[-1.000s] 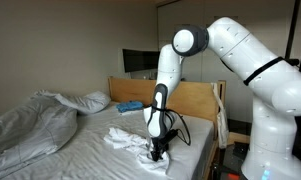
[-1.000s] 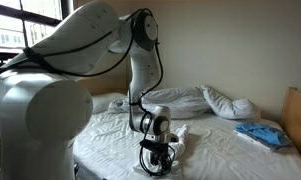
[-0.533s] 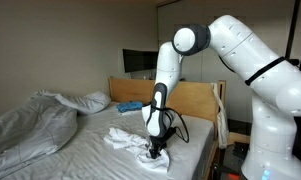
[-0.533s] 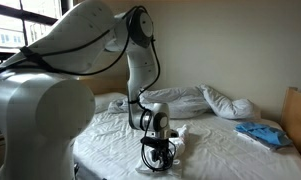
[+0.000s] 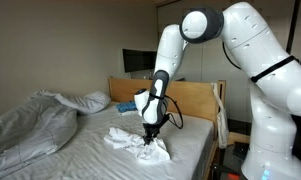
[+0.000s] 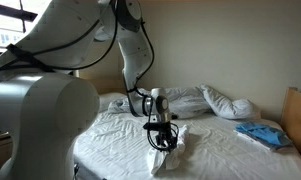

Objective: Fold the towel in half, then shift it to the left

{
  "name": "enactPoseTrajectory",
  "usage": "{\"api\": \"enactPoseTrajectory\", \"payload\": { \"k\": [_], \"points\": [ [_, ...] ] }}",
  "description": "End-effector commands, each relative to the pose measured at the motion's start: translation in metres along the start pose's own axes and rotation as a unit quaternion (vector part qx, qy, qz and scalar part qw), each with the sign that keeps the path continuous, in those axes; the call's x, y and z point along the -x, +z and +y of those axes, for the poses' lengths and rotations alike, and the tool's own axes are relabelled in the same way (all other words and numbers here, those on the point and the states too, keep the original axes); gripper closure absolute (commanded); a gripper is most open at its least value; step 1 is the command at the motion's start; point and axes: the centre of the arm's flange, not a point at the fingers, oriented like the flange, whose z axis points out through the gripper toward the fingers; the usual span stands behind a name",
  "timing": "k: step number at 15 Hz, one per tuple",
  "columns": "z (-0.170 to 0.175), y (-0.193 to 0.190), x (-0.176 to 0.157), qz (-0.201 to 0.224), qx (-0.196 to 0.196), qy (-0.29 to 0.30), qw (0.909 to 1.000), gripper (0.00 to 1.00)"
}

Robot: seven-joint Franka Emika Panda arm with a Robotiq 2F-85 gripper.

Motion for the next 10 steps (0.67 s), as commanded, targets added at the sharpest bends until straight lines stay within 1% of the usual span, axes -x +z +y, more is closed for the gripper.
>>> {"api": "enactPoseTrajectory", "payload": {
  "k": [1, 6, 8, 10],
  "points": [
    [0.005, -0.042, -0.012, 0.014, 0.012, -0.001, 0.9998, 0.93],
    [0.008, -0.082, -0.054, 0.041, 0.016, -0.007, 0.9990, 0.92],
    [0.009, -0.097, -0.078, 0.060, 0.011, -0.004, 0.9981, 0.93],
    [0.010, -0.109, -0.103, 0.089, 0.005, 0.005, 0.9960, 0.92]
  ]
}}
